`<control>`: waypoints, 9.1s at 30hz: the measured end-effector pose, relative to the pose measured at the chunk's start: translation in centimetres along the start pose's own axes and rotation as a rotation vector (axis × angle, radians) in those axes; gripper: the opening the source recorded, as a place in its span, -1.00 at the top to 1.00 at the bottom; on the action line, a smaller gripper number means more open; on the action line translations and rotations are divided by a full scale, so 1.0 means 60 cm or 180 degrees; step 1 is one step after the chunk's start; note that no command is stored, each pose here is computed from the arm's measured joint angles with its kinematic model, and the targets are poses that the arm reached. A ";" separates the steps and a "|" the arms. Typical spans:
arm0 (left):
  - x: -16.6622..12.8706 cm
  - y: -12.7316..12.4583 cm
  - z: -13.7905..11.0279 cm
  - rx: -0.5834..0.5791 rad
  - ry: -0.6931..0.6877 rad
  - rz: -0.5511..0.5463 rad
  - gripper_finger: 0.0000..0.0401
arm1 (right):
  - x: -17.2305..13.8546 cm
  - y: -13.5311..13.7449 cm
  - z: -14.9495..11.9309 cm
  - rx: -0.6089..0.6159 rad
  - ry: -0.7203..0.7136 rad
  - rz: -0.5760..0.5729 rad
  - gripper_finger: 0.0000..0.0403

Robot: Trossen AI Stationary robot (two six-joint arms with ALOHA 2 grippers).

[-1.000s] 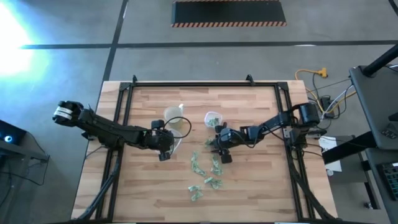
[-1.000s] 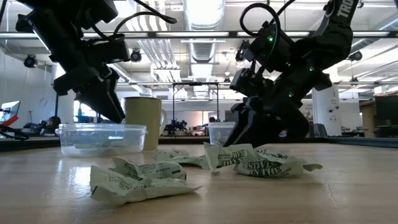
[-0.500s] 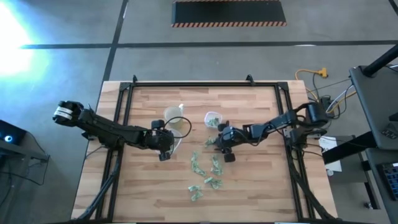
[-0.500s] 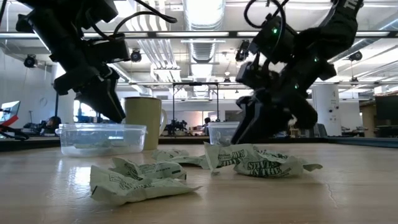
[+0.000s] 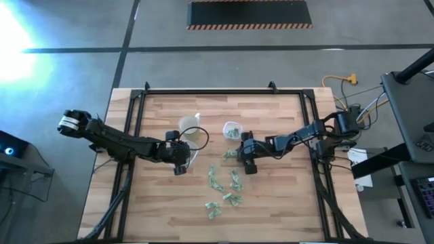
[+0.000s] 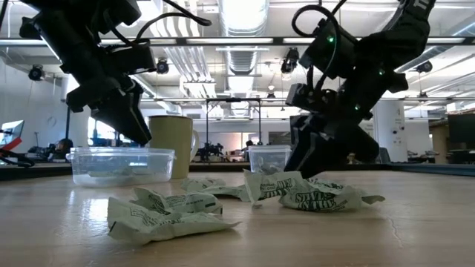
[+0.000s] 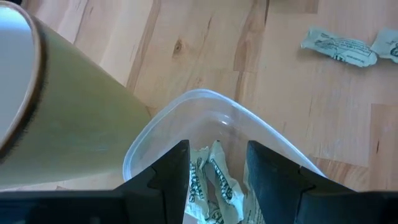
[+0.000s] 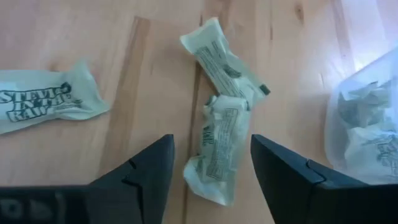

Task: Pick and place items into bin
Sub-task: Put the stevia packet into the top transparent bin, then put the stevia packet into the bottom transparent bin

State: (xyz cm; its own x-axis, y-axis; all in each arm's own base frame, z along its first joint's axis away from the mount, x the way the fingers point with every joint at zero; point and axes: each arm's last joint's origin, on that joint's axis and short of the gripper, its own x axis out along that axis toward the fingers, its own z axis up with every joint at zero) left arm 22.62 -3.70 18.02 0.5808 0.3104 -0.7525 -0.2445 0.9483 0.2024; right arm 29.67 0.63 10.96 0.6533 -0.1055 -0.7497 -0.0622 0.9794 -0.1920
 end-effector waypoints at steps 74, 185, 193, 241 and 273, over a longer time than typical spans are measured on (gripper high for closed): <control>0.001 -0.003 0.012 0.0156 -0.0261 -0.0028 0.28 | -0.033 -0.105 0.032 -0.0094 -0.0304 -0.1217 0.81; 0.180 -0.066 0.119 0.0880 -0.0079 -0.0502 0.28 | -0.150 -0.027 0.063 -0.0201 -0.0534 -0.0789 0.61; 0.161 -0.060 0.132 0.0840 -0.0211 -0.0316 0.28 | -0.150 -0.027 0.062 -0.0202 -0.0518 -0.0787 0.64; 0.157 -0.073 0.107 0.0593 0.0229 -0.0981 0.83 | -0.148 -0.026 0.056 -0.0179 -0.0483 -0.0777 0.66; 0.058 -0.082 0.142 0.0878 0.0093 -0.0625 0.97 | -0.140 -0.023 0.036 -0.0129 -0.0382 -0.0754 0.61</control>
State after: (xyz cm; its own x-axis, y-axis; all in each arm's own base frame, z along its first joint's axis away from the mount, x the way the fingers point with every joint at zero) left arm 32.48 -6.73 19.71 0.5725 0.1218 -0.8108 0.0915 0.9732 0.2108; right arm 25.88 0.56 18.88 0.7379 -0.3075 -0.6008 0.0746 0.9219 -0.3803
